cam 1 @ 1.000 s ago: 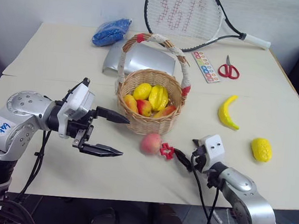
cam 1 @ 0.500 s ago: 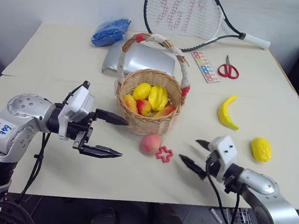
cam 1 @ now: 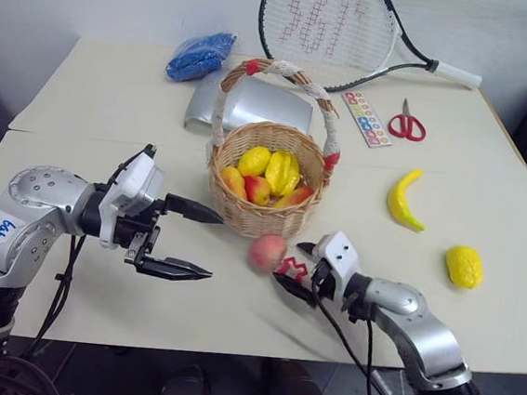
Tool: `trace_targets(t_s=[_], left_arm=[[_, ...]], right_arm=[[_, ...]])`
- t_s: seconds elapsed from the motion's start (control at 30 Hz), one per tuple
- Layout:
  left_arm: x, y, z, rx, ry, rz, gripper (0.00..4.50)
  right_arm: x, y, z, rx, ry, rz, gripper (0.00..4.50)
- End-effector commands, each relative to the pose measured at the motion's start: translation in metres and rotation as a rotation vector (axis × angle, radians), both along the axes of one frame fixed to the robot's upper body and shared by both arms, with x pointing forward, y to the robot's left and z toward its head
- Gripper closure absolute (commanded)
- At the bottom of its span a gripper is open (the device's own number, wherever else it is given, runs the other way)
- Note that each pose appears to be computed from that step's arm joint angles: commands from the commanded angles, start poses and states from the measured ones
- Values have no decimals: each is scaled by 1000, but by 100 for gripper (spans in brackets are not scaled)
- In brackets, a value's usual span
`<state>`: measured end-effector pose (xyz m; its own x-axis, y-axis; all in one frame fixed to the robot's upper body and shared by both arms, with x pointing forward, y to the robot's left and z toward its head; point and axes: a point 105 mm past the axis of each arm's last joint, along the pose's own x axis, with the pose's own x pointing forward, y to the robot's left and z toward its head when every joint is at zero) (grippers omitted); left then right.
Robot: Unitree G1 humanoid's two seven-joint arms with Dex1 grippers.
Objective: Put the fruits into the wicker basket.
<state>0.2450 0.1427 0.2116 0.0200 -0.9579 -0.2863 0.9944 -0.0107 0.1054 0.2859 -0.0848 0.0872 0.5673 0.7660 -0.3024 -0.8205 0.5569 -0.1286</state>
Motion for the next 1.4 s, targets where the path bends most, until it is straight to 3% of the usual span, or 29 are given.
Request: trace_targets(t_s=[0.03, 0.23, 0.33, 0.47, 0.63, 0.77, 0.97, 1.13, 1.27, 1.4], left_arm=[[-2, 3, 10, 2, -51, 6, 0], [-1, 2, 10, 2, -57, 6, 0], [0, 1, 11, 2, -63, 4, 0], [2, 1, 11, 2, -68, 3, 0], [3, 1, 14, -1, -74, 5, 0], [0, -4, 16, -18, -62, -15, 0], [-6, -20, 23, -109, -38, -77, 0], [-4, -27, 23, -156, -23, -87, 0], [-3, -27, 10, -127, -19, -76, 0], [0, -30, 7, -143, -34, -46, 0]], right_arm=[[-10, -6, -8, -18, 40, 21, 1], [-10, -12, -4, -11, 42, -5, 1], [-7, -9, -4, 20, 39, -8, 59], [-1, -6, -5, 38, 13, -34, 187], [-4, -9, -2, 42, 0, -35, 194], [-9, -28, 24, 82, -45, -76, 194], [-24, -108, 82, 134, -114, -317, 194], [-30, -225, 120, 122, -129, -712, 194], [-33, -283, 109, 98, -105, -965, 194], [-28, -307, 69, 33, -44, -1117, 194]])
